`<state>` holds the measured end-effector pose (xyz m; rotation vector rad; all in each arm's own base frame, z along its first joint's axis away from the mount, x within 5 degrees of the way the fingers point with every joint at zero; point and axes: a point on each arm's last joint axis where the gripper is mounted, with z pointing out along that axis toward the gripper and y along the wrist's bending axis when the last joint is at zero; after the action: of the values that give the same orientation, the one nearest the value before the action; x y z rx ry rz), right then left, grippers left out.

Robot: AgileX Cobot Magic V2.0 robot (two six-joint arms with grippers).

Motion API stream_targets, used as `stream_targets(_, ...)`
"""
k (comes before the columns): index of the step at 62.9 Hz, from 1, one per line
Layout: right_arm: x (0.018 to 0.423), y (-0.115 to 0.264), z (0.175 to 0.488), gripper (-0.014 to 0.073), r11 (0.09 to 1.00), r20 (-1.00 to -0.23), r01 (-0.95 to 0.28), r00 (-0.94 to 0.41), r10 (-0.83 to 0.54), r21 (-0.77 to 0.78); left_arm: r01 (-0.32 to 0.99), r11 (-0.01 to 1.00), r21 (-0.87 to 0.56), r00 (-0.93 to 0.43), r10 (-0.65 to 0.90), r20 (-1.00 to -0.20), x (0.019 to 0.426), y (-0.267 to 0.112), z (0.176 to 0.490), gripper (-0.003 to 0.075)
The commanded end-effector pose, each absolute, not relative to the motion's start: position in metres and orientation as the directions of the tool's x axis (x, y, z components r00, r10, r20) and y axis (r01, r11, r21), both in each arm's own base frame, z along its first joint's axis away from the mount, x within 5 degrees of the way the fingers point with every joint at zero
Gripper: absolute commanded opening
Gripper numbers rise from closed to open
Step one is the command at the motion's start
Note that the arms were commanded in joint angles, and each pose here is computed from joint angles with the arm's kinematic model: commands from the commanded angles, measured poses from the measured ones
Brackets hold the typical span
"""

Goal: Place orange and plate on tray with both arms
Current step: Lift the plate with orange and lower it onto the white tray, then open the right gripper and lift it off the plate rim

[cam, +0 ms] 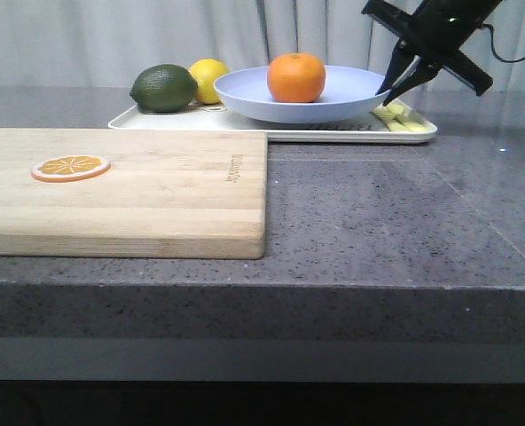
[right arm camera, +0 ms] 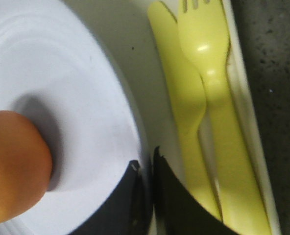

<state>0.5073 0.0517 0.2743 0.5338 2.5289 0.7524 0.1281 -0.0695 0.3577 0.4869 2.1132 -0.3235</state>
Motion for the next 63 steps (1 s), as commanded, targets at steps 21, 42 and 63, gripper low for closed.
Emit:
stream_targets(21, 0.5049, 0.0582, 0.3206, -0.0067, 0.743, -0.393, 0.159, -0.767, 0.507, 0.650, 0.461, 0.886, -0.048, -0.433, 0.177, -0.884, 0.1295, -0.0702, 0.3720, 0.0673)
stream_targets(42, 0.5049, 0.0562, 0.3205, 0.0059, 0.743, -0.391, 0.163, -0.766, 0.510, 0.649, 0.461, 0.886, -0.048, -0.433, 0.177, -0.884, 0.1295, -0.0702, 0.3720, 0.0673)
stream_targets(63, 0.4988, 0.0564, 0.3303, 0.0417, 0.783, -0.443, 0.093, -0.781, 0.440, 0.615, 0.461, 0.886, -0.048, -0.433, 0.177, -0.884, 0.1295, -0.0702, 0.3720, 0.0673)
